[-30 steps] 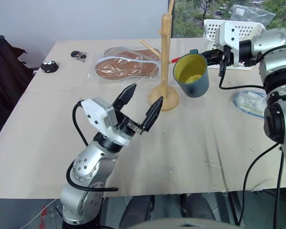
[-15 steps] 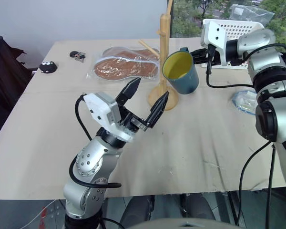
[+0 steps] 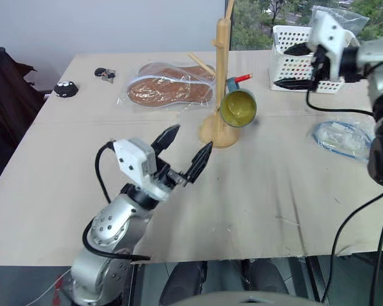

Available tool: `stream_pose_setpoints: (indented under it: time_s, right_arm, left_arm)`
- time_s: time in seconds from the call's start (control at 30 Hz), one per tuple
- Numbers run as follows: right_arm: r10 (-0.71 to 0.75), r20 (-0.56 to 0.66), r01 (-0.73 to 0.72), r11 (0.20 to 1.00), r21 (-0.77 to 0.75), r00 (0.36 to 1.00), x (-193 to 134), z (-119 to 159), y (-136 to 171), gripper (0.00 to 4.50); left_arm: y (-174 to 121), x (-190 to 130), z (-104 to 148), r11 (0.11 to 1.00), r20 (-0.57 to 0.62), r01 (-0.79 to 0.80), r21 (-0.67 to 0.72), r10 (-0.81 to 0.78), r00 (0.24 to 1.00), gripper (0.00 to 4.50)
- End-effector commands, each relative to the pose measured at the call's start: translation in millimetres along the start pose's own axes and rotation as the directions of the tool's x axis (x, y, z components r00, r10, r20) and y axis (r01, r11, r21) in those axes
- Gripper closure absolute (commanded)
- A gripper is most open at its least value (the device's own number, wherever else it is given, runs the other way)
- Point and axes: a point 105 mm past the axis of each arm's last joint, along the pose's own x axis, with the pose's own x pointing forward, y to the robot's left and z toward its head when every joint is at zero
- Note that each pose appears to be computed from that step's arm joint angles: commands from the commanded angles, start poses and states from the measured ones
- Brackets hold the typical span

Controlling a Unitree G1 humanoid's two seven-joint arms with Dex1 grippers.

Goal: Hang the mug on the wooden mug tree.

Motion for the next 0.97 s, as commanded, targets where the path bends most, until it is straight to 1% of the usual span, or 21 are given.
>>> stream_pose_setpoints:
  time_s: [0.03,0.13,0.17,0.2,0.23,0.27,0.37,0.43,0.5,0.57,0.83,0.97]
  right_arm:
    - [0.052,0.082,-0.060,0.993,0.101,0.995,-7.8,-21.6,17.7,0.38]
    - [0.033,0.145,-0.069,0.967,0.246,0.989,-6.6,-61.7,47.8,0.38]
    - [0.011,0.167,-0.060,0.953,0.296,0.986,-5.2,-76.3,63.8,0.38]
    - [0.000,0.184,-0.064,0.938,0.342,0.983,-4.2,-90.7,88.6,0.38]
    - [-0.008,0.193,-0.066,0.926,0.371,0.981,-5.0,-96.7,106.6,0.38]
    - [-0.023,0.201,-0.059,0.917,0.394,0.979,-6.0,-99.2,122.6,0.18]
    - [-0.109,0.217,-0.020,0.856,0.517,0.970,-8.6,-100.4,170.4,0.18]
    - [-0.159,0.190,0.026,0.827,0.562,0.969,-12.2,-101.3,194.7,0.18]
    - [-0.224,0.149,0.095,0.803,0.589,0.963,-16.8,-103.1,203.9,0.18]
    - [-0.282,0.119,0.156,0.782,0.604,0.952,-20.8,-104.8,206.7,0.18]
    - [-0.314,0.099,0.198,0.782,0.591,0.944,-24.7,-96.3,225.6,0.18]
    - [-0.303,0.089,0.194,0.781,0.594,0.949,-23.9,-96.8,235.7,0.18]
  left_arm:
    - [11.2,-16.4,-23.3,1.000,-0.103,-0.024,-0.002,0.024,0.994,0.00]
    - [23.7,-34.0,-45.7,0.998,-0.186,-0.064,0.008,0.064,0.980,0.00]
    - [24.9,-38.3,-52.1,0.998,-0.218,-0.057,0.021,0.061,0.974,0.00]
    - [25.1,-42.8,-57.9,0.998,-0.243,-0.059,0.015,0.061,0.968,0.00]
    - [24.8,-45.4,-60.9,0.998,-0.255,-0.060,0.009,0.060,0.965,0.00]
    - [23.7,-47.5,-63.5,0.998,-0.268,-0.056,0.011,0.057,0.962,0.00]
    - [20.2,-55.7,-76.8,0.998,-0.331,-0.051,0.035,0.060,0.942,0.00]
    - [20.1,-60.9,-83.3,0.998,-0.360,-0.050,0.040,0.062,0.931,0.00]
    - [20.3,-62.7,-85.2,0.998,-0.365,-0.048,0.044,0.061,0.929,0.00]
    - [20.5,-63.1,-85.5,0.998,-0.367,-0.043,0.053,0.059,0.928,0.00]
    - [23.4,-68.4,-86.7,0.997,-0.373,-0.032,0.071,0.056,0.926,0.00]
    - [21.9,-70.6,-89.5,0.998,-0.390,-0.021,0.065,0.045,0.920,0.00]
